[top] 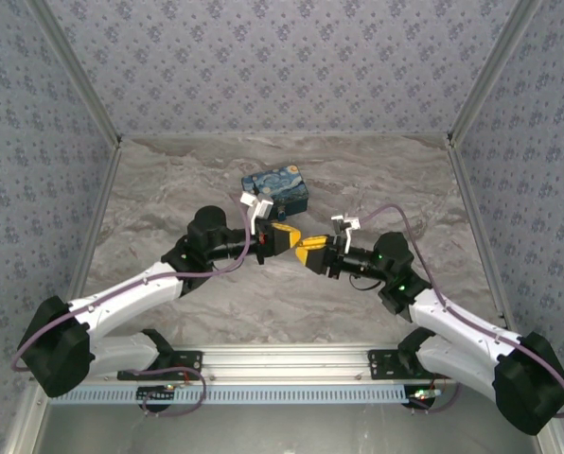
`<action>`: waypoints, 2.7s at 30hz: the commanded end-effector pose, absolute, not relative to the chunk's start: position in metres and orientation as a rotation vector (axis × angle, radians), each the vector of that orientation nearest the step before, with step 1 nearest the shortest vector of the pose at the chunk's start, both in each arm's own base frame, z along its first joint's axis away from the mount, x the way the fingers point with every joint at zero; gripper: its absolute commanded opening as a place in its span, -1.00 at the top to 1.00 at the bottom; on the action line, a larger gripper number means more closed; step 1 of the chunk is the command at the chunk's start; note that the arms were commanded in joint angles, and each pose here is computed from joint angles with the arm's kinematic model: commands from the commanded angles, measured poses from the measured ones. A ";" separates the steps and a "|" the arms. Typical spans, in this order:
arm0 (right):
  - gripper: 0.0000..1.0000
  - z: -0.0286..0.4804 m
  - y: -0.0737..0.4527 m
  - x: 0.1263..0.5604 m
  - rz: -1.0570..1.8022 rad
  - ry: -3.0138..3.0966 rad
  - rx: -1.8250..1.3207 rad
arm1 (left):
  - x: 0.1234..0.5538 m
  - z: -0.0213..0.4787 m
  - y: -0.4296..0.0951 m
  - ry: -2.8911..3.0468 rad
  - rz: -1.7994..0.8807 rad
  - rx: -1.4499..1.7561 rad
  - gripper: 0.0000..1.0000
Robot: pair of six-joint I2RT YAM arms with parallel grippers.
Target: Unlock a padlock with a key
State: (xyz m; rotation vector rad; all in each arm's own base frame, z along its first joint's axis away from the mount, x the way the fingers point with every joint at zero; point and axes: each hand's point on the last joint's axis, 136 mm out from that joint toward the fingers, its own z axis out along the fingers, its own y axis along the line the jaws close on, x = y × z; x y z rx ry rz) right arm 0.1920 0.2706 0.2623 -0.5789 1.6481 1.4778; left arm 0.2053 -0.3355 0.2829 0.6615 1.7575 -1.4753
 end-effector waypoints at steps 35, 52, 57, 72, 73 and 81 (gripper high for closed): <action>1.00 0.145 0.173 0.237 0.843 2.240 -0.154 | 0.306 0.239 -0.292 2.083 -0.928 0.467 -0.83; 1.00 0.112 0.144 0.222 0.659 2.381 -0.095 | 0.406 0.151 -0.364 2.389 -0.599 0.679 -0.86; 1.00 0.108 0.143 0.219 0.660 2.384 -0.091 | 0.412 0.136 -0.383 2.415 -0.600 0.739 -0.84; 1.00 0.108 0.142 0.218 0.663 2.387 -0.098 | 0.418 0.104 -0.392 2.488 -0.556 0.804 -0.80; 1.00 0.108 0.141 0.218 0.662 2.386 -0.098 | 0.415 0.103 -0.391 2.496 -0.554 0.812 -0.79; 1.00 0.109 0.136 0.219 0.651 2.397 -0.083 | 0.379 0.097 -0.385 2.513 -0.559 0.853 -0.77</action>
